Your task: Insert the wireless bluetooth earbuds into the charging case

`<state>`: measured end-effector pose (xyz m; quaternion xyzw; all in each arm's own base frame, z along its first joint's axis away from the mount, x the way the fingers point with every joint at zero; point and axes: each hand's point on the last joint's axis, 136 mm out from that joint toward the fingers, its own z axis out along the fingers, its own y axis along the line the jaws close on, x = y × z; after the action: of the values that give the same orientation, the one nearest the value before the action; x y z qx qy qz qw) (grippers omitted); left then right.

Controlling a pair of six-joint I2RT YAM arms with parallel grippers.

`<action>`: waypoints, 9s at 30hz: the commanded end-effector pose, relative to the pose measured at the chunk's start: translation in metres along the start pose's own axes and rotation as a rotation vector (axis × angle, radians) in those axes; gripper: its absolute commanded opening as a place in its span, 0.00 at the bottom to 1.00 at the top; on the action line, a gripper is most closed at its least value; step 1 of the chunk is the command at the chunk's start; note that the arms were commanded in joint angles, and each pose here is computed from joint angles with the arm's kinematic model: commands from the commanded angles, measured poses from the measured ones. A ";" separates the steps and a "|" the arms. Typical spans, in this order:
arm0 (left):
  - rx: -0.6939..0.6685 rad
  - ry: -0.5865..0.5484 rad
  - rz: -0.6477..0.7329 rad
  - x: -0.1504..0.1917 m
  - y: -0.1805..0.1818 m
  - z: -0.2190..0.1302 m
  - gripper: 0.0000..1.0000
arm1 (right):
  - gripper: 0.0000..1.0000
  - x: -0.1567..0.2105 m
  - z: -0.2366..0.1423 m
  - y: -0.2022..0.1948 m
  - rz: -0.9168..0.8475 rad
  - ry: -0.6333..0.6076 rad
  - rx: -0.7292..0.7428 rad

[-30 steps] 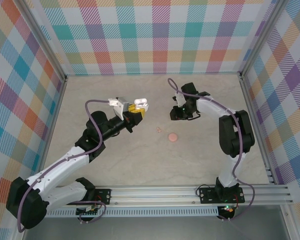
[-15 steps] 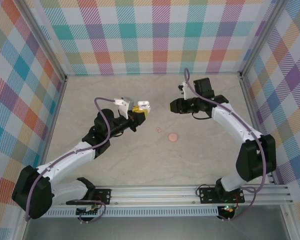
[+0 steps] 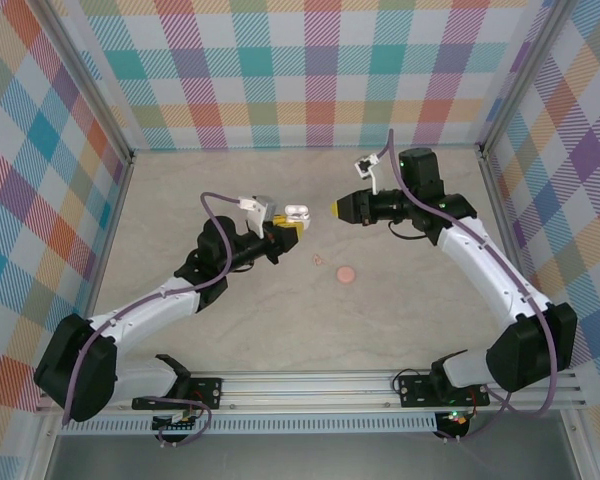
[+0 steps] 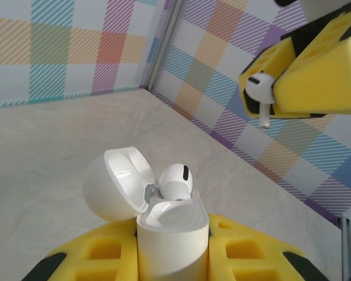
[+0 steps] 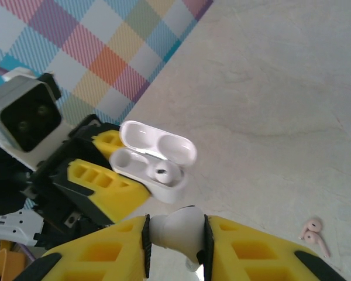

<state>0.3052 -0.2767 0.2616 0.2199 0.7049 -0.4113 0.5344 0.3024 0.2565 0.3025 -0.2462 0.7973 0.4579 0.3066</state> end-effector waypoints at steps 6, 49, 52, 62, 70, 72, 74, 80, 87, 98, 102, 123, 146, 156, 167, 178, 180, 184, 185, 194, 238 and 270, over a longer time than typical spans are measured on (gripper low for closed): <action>0.192 -0.084 0.054 -0.026 -0.035 -0.002 0.01 | 0.32 -0.019 -0.010 0.057 -0.198 -0.044 -0.108; 0.332 -0.163 0.079 -0.054 -0.075 -0.008 0.01 | 0.31 -0.018 0.027 0.089 -0.348 0.006 -0.073; 0.311 -0.175 0.085 -0.057 -0.073 -0.010 0.01 | 0.31 -0.017 0.027 0.091 -0.353 0.011 -0.078; 0.317 -0.175 0.093 -0.056 -0.074 -0.011 0.01 | 0.32 -0.013 0.032 0.088 -0.350 0.037 -0.069; 0.320 -0.175 0.101 -0.056 -0.075 -0.013 0.01 | 0.33 -0.011 0.036 0.086 -0.343 0.055 -0.064; 0.320 -0.175 0.101 -0.056 -0.075 -0.013 0.01 | 0.33 -0.011 0.036 0.084 -0.342 0.055 -0.058; 0.312 -0.177 0.102 -0.055 -0.074 -0.013 0.01 | 0.34 -0.011 0.036 0.083 -0.342 0.057 -0.052; 0.305 -0.178 0.104 -0.055 -0.073 -0.013 0.01 | 0.37 -0.011 0.036 0.082 -0.346 0.058 -0.040; 0.302 -0.174 0.105 -0.054 -0.072 -0.013 0.00 | 0.36 -0.010 0.037 0.078 -0.343 0.061 -0.021; 0.271 -0.153 0.122 -0.051 -0.068 -0.014 0.00 | 0.19 -0.011 0.033 0.075 -0.351 0.058 0.006; 0.255 -0.155 0.128 -0.052 -0.066 -0.014 0.00 | 0.18 -0.011 0.031 0.077 -0.355 0.055 0.005; 0.223 -0.086 0.205 -0.053 -0.067 -0.013 0.00 | 0.16 -0.003 0.036 0.075 -0.348 0.114 -0.008; 0.212 0.009 0.249 -0.032 -0.061 -0.007 0.00 | 0.28 -0.009 0.022 0.088 -0.351 0.087 -0.016; 0.226 0.020 0.252 -0.030 -0.064 -0.006 0.00 | 0.38 -0.006 0.036 0.079 -0.322 0.132 -0.006; 0.218 0.018 0.259 -0.031 -0.064 -0.007 0.00 | 0.40 0.006 0.046 0.065 -0.298 0.203 0.045; 0.178 0.008 0.257 -0.035 -0.058 -0.006 0.00 | 0.40 0.020 0.043 0.053 -0.296 0.255 0.093; 0.175 0.007 0.258 -0.035 -0.058 -0.006 0.00 | 0.40 0.022 0.044 0.049 -0.295 0.265 0.112; 0.173 0.009 0.261 -0.035 -0.058 -0.006 0.00 | 0.39 0.022 0.044 0.037 -0.284 0.268 0.180; 0.172 0.009 0.261 -0.035 -0.057 -0.006 0.00 | 0.38 0.021 0.043 0.034 -0.282 0.267 0.195; 0.156 0.037 0.271 -0.031 -0.054 -0.005 0.00 | 0.26 0.014 0.039 0.025 -0.271 0.240 0.265; 0.154 0.094 0.271 -0.018 -0.050 -0.002 0.00 | 0.50 0.005 0.032 0.065 -0.258 0.174 0.103; 0.175 0.019 0.241 -0.027 -0.056 -0.007 0.00 | 0.22 0.001 0.031 0.053 -0.181 0.135 0.072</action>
<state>0.2762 -0.2961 0.2845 0.3509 0.6743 -0.3797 0.5273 0.2787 0.3077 0.3098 -0.3400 0.8194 0.3550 0.2950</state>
